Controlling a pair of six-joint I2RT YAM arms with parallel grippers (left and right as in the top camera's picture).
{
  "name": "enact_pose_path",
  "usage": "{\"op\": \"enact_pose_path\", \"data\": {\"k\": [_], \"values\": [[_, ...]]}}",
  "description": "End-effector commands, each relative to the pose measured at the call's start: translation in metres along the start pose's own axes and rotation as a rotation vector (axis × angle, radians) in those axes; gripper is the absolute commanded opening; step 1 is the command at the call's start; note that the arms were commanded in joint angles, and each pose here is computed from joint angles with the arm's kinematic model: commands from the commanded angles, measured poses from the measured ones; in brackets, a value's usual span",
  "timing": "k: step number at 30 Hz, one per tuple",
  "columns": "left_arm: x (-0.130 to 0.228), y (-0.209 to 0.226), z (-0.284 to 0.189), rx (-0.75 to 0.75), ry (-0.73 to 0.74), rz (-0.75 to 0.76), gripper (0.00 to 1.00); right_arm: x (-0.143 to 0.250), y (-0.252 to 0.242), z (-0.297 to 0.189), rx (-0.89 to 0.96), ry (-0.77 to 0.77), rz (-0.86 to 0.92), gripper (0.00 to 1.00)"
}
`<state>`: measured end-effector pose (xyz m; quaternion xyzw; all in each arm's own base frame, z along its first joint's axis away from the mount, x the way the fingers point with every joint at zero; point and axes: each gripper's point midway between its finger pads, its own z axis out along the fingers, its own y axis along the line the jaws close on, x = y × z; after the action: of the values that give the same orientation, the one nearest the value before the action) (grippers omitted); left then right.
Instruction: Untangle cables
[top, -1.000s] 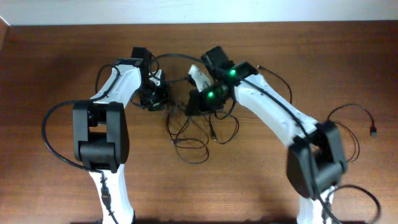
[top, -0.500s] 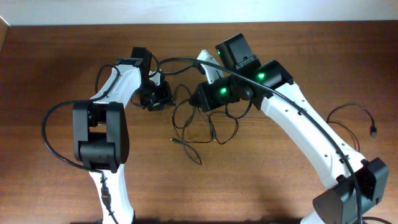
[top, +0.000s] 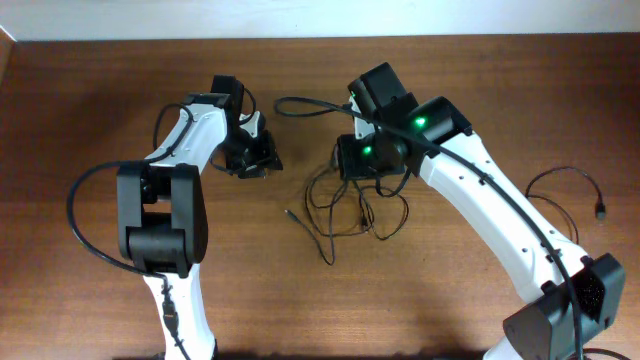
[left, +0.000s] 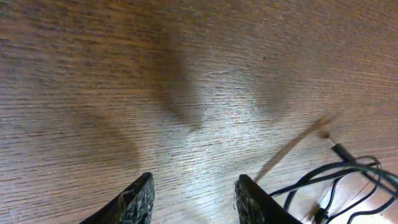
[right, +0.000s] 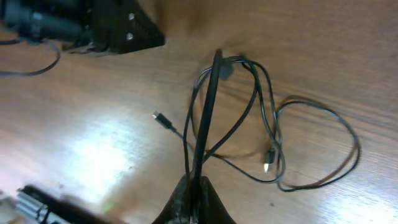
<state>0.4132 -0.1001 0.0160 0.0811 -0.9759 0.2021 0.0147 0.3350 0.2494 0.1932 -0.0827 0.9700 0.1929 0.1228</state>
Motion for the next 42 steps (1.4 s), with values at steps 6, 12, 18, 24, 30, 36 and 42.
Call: {"op": "enact_pose_path", "data": {"k": [6, 12, 18, 24, 30, 36, 42], "values": [[-0.005, 0.000, 0.000, -0.001, -0.009, 0.007, 0.44, 0.013, 0.019, 0.007, -0.050, 0.038, -0.027, 0.04], [-0.005, 0.000, 0.000, -0.001, -0.009, 0.007, 0.44, 0.036, 0.039, 0.048, -0.037, 0.136, -0.087, 0.04], [-0.005, 0.000, 0.000, -0.001, -0.009, 0.007, 0.44, 0.051, 0.045, 0.072, -0.022, 0.198, -0.108, 0.04], [-0.005, 0.000, 0.000, -0.001, -0.009, 0.007, 0.45, 0.055, 0.063, 0.075, -0.046, 0.183, -0.146, 0.04], [-0.005, 0.000, 0.000, -0.001, -0.009, 0.007, 0.45, 0.058, 0.072, 0.077, -0.046, 0.169, -0.179, 0.58], [-0.005, 0.000, 0.000, -0.001, -0.009, 0.007, 0.45, 0.032, 0.035, 0.077, 0.170, 0.043, -0.187, 0.74], [-0.005, 0.000, 0.000, -0.001, -0.009, 0.007, 0.45, 0.012, 0.007, 0.072, 0.194, 0.022, -0.114, 0.75]]}}
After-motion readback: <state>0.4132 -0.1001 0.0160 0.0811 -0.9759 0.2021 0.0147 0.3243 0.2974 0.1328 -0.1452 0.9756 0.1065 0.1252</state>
